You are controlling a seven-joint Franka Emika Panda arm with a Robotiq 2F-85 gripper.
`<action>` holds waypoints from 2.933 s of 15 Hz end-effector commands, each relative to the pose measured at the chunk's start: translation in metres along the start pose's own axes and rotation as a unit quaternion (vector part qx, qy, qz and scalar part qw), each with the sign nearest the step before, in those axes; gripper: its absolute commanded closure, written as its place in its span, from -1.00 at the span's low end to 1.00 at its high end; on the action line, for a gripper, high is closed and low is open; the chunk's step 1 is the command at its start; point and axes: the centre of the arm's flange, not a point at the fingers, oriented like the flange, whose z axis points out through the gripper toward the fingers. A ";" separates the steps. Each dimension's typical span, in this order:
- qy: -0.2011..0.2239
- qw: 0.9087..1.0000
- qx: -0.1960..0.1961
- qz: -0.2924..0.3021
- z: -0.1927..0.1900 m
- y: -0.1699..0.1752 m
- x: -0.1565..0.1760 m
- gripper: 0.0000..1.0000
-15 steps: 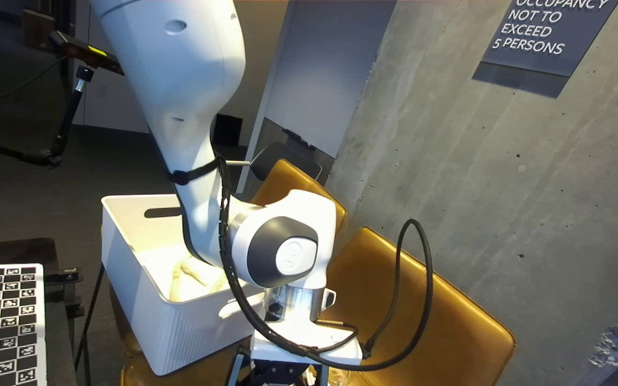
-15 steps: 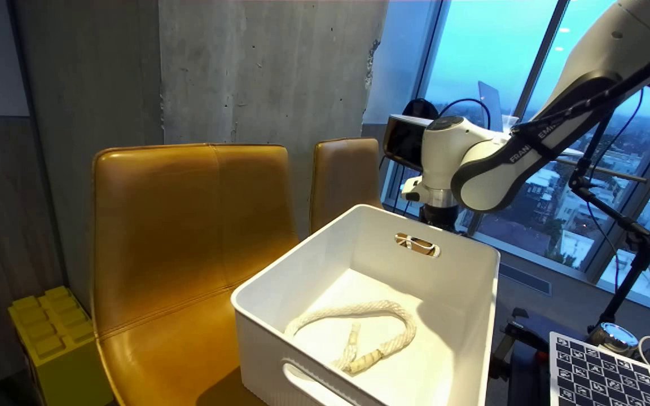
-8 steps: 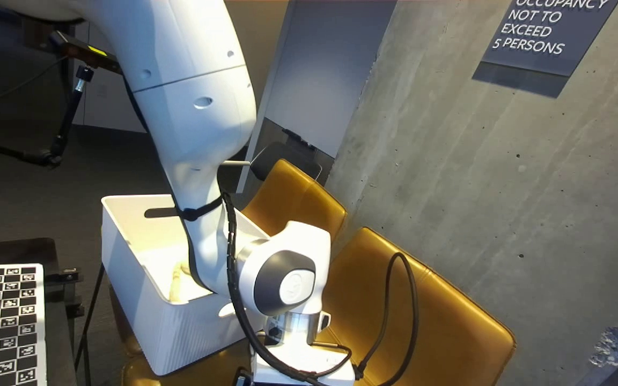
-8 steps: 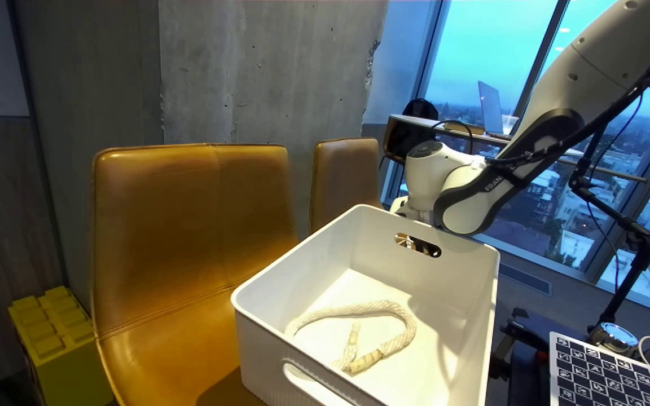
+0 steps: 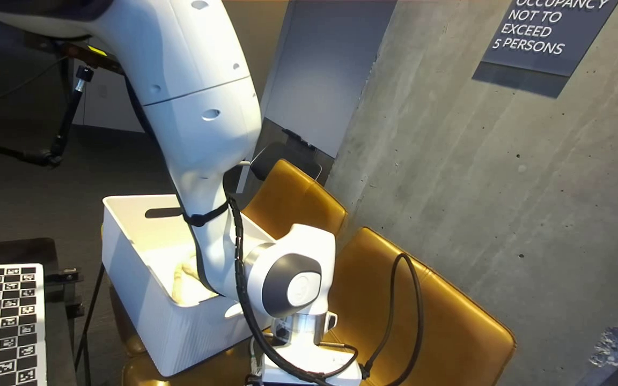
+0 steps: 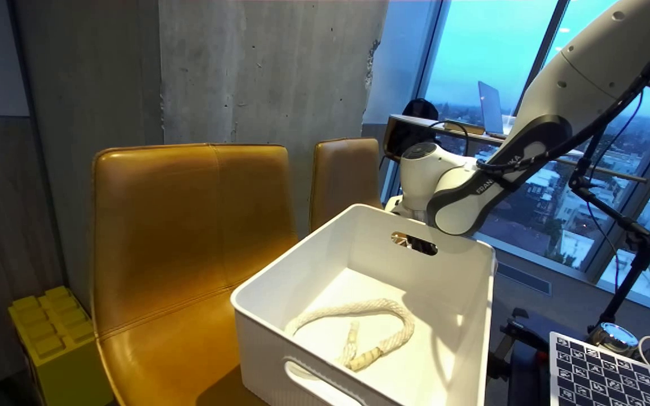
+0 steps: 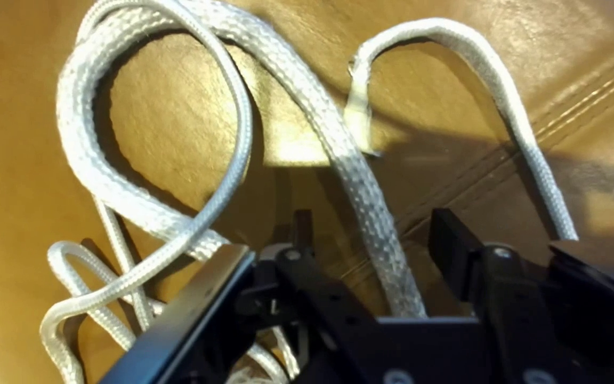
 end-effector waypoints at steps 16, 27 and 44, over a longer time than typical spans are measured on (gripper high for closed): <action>0.051 0.994 0.007 0.094 -0.087 0.009 -0.023 0.95; 0.175 0.962 -0.094 0.188 -0.368 -0.017 -0.028 0.95; 0.347 0.881 -0.230 0.226 -0.779 -0.235 -0.149 0.95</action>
